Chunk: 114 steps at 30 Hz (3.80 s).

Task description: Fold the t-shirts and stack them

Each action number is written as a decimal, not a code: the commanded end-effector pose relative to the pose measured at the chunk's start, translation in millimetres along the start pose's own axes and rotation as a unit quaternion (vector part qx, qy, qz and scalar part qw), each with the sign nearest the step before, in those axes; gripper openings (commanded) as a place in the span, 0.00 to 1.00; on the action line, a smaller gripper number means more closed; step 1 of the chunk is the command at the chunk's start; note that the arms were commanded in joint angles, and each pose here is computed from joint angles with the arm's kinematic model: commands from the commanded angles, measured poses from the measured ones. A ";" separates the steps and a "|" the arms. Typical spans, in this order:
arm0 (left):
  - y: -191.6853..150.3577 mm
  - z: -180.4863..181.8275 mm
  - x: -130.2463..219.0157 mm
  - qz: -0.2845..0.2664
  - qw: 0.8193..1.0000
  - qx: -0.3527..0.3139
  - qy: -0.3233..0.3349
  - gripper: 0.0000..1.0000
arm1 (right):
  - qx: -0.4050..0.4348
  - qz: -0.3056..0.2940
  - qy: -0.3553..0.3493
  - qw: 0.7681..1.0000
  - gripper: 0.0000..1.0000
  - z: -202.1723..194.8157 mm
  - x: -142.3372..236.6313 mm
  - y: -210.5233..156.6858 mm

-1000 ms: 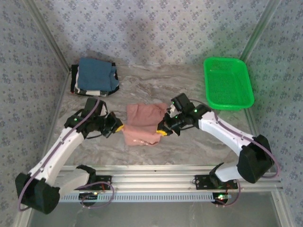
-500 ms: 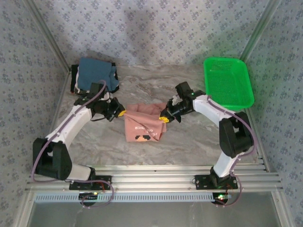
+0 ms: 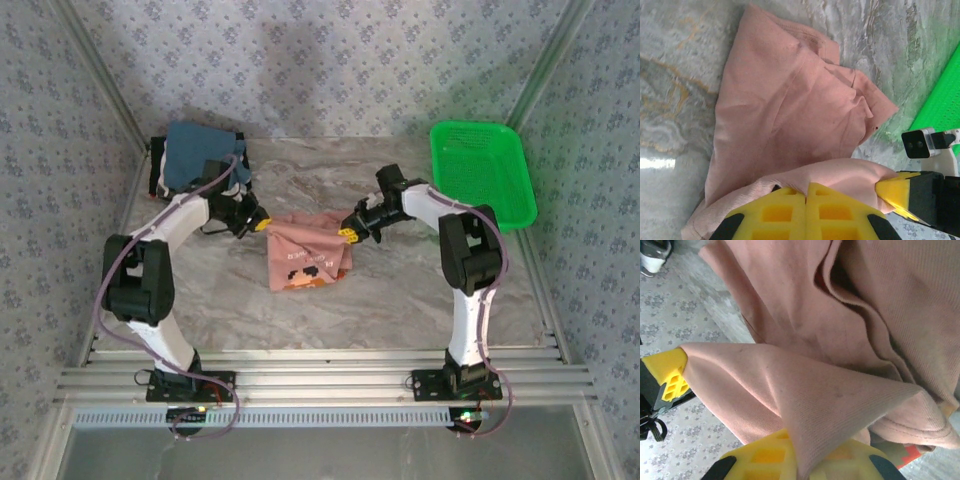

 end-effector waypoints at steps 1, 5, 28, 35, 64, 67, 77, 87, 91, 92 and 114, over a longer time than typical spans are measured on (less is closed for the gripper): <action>19.8 -9.7 2.1 -0.016 1.000 -0.022 -0.013 0.01 | -0.008 -0.001 0.008 1.000 0.13 -3.7 8.7 14.7; 30.5 -11.0 -7.5 -0.011 1.000 -0.023 -0.013 0.01 | -0.010 -0.001 0.013 1.000 0.20 -4.6 11.2 27.6; 1.2 -23.3 37.8 -0.067 0.993 -0.095 -0.021 0.79 | 0.212 -0.082 -0.122 0.966 0.45 46.4 26.4 -15.4; -37.1 -20.0 12.7 -0.034 0.989 -0.142 -0.015 0.79 | 0.205 -0.078 -0.158 0.963 0.44 24.1 -1.6 10.6; -101.0 72.8 -53.7 -0.010 0.974 -0.116 0.193 0.48 | 0.189 -0.127 -0.104 0.968 0.01 38.5 -3.0 69.0; -101.4 87.2 -59.4 0.000 0.967 -0.114 0.227 0.47 | 0.186 -0.137 -0.099 0.968 0.00 42.0 7.5 74.3; -106.8 89.5 -73.6 0.019 0.958 -0.148 0.246 0.48 | 0.129 -0.110 -0.086 0.982 0.06 14.3 3.2 100.6; -115.8 -1.8 -18.1 -0.038 0.972 -0.200 0.121 0.66 | 0.181 -0.140 -0.080 0.970 0.45 32.0 34.3 69.7; -120.4 -18.8 -4.7 -0.035 0.973 -0.210 0.094 0.67 | 0.188 -0.140 -0.076 0.969 0.46 33.1 35.9 33.4; -122.3 -18.8 -6.4 -0.030 0.973 -0.209 0.091 0.67 | 0.189 -0.140 -0.074 0.969 0.46 32.6 34.1 27.8; -120.3 37.5 -62.3 -0.031 0.976 -0.152 0.152 0.49 | 0.158 -0.088 -0.154 0.971 0.34 -6.7 -19.0 -18.2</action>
Point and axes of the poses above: each hand's point on the last joint's axis, 136 mm out from that joint toward the fingers, its own x axis back along the fingers, its own z axis along the line the jaws close on, y = z × x, the point moved 7 cm from there along x, back along the fingers, and after that the axes turned 3 degrees about x, right-handed, at the moved point
